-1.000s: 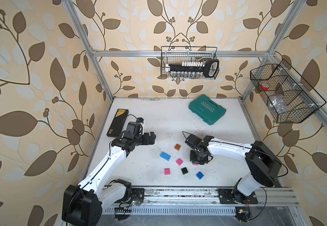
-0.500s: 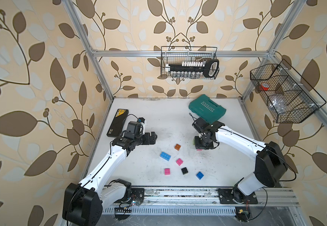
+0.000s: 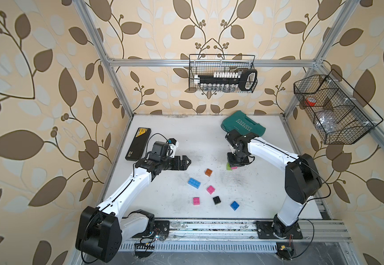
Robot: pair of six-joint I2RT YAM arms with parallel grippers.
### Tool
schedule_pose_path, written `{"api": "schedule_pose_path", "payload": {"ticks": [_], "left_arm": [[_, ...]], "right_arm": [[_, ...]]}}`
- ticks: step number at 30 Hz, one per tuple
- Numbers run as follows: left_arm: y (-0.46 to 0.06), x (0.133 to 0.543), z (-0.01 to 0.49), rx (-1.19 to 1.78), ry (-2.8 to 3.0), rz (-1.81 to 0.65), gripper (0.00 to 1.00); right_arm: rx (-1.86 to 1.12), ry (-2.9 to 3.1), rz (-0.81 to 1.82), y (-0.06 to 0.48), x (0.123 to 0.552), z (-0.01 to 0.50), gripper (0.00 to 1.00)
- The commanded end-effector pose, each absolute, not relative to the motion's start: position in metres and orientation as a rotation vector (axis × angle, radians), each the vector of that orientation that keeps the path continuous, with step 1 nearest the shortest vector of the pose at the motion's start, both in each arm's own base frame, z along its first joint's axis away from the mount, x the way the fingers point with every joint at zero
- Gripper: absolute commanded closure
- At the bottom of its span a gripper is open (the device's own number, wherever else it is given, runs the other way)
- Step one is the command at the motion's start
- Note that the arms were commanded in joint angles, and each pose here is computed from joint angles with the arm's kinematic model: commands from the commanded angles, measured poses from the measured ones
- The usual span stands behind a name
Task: Assemble the number 4 with lego
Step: Assemble the lego brick with the lego brick.
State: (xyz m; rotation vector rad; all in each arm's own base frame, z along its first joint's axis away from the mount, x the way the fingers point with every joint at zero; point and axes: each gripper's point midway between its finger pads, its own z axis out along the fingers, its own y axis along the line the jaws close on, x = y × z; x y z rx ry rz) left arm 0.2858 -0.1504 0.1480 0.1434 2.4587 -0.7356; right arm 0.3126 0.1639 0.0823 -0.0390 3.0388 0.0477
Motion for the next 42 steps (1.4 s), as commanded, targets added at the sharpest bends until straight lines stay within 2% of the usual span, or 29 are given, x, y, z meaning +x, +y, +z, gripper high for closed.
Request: {"api": "schedule_pose_path", "payload": {"ticks": [1,27,33,42], "left_arm": [[-0.163,0.29,0.166,0.217,2.397,-0.793,0.01],[-0.159,0.294,0.161,0.205,2.412,-0.75,0.01],[-0.158,0.295,0.16,0.203,2.416,-0.745,0.01],[-0.158,0.295,0.159,0.202,2.421,-0.74,0.01]], "right_arm": [[-0.075,3.039,0.051,0.165,0.321,0.085,0.77],[-0.038,3.094,0.092,0.16,0.327,0.054,0.78],[-0.031,3.071,0.082,0.158,0.329,0.059,0.78],[-0.057,3.118,0.024,0.157,0.317,0.045,0.79]]}}
